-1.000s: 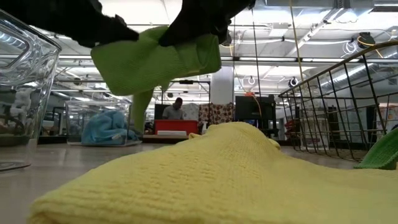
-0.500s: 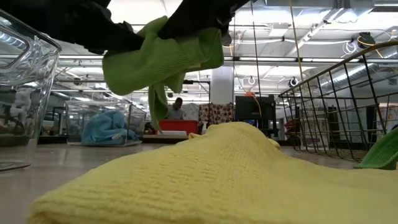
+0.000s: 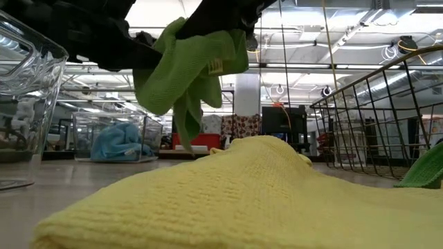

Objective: Sort microfiber towel by color & place in baskets
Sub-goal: Put the left green microfiber cloth into the wire basket

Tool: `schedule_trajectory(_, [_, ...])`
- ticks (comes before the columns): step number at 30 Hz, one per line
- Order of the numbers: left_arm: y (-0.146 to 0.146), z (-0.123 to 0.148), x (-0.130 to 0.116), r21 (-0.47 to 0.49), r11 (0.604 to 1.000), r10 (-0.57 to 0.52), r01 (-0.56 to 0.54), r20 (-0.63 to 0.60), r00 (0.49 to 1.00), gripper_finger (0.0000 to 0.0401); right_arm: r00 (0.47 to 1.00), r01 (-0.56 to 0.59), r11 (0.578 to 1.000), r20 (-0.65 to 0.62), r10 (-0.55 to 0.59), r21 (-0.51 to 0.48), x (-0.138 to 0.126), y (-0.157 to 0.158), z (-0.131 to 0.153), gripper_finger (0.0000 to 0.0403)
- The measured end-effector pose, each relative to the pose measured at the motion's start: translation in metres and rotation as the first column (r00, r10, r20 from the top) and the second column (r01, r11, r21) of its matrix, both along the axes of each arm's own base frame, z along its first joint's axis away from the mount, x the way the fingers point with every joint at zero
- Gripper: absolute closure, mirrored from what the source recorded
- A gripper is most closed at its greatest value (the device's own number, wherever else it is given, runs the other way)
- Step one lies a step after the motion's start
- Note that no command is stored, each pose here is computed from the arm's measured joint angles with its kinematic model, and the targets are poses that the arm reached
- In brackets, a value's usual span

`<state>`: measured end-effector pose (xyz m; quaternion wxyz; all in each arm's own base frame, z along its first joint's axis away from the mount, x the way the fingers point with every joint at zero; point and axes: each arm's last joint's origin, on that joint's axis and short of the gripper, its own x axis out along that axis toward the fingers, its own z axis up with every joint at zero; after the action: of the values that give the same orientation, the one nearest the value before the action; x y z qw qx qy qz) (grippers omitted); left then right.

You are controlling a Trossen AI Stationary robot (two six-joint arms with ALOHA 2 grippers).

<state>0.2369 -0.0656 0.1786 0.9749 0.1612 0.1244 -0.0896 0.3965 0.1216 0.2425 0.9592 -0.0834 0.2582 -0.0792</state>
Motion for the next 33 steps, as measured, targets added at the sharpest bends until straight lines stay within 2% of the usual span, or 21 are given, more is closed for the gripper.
schedule_trajectory(4, [-0.001, 0.0, 0.0, 0.011, 0.999, -0.048, 0.048, 0.005, 0.999, 0.0364, 1.0, 0.018, 0.999, 0.01, -0.018, 0.046, 0.0, 0.001, 0.0, 0.0381])
schedule_trajectory(5, [-0.001, 0.001, 0.0, 0.012, 0.999, -0.049, 0.049, 0.007, 0.999, 0.0379, 1.0, 0.028, 0.998, 0.012, -0.029, 0.063, 0.0, 0.0, 0.0, 0.0373])
schedule_trajectory(8, [-0.001, 0.002, 0.0, 0.01, 0.999, -0.047, 0.047, 0.02, 0.999, 0.0379, 0.999, 0.037, 0.997, 0.018, -0.039, 0.074, 0.0, 0.002, 0.001, 0.0333])
schedule_trajectory(10, [-0.001, 0.003, 0.0, 0.014, 1.0, -0.026, 0.026, 0.025, 0.999, 0.0376, 0.997, 0.068, 0.997, 0.026, -0.069, 0.047, -0.002, 0.005, 0.001, 0.0298])
schedule_trajectory(14, [0.001, 0.011, -0.003, -0.038, 0.999, 0.001, 0.001, 0.053, 0.999, 0.0383, 0.988, 0.148, 0.988, 0.038, -0.147, -0.031, -0.013, 0.015, 0.006, 0.0227])
schedule_trajectory(19, [0.004, 0.029, -0.012, -0.107, 0.994, 0.034, -0.023, 0.106, 0.994, 0.0384, 0.957, 0.285, 0.941, 0.107, -0.269, -0.183, -0.038, 0.039, 0.019, 0.0163])
schedule_trajectory(22, [0.006, 0.034, -0.018, -0.124, 0.991, 0.052, -0.04, 0.094, 0.994, 0.0385, 0.937, 0.342, 0.901, 0.173, -0.305, -0.266, -0.053, 0.06, 0.024, 0.0145])
schedule_trajectory(25, [0.007, 0.036, -0.021, -0.135, 0.989, 0.071, -0.059, 0.084, 0.994, 0.0386, 0.922, 0.373, 0.876, 0.225, -0.314, -0.305, -0.066, 0.078, 0.027, 0.0139])
schedule_trajectory(29, [0.008, 0.041, -0.023, -0.179, 0.981, 0.097, -0.077, 0.104, 0.99, 0.0386, 0.926, 0.359, 0.879, 0.235, -0.295, -0.314, -0.072, 0.093, 0.021, 0.0138])
schedule_trajectory(33, [0.008, 0.051, -0.023, -0.265, 0.962, 0.111, -0.059, 0.186, 0.976, 0.0386, 0.911, 0.383, 0.885, 0.269, -0.314, -0.265, -0.059, 0.093, 0.016, 0.0135])
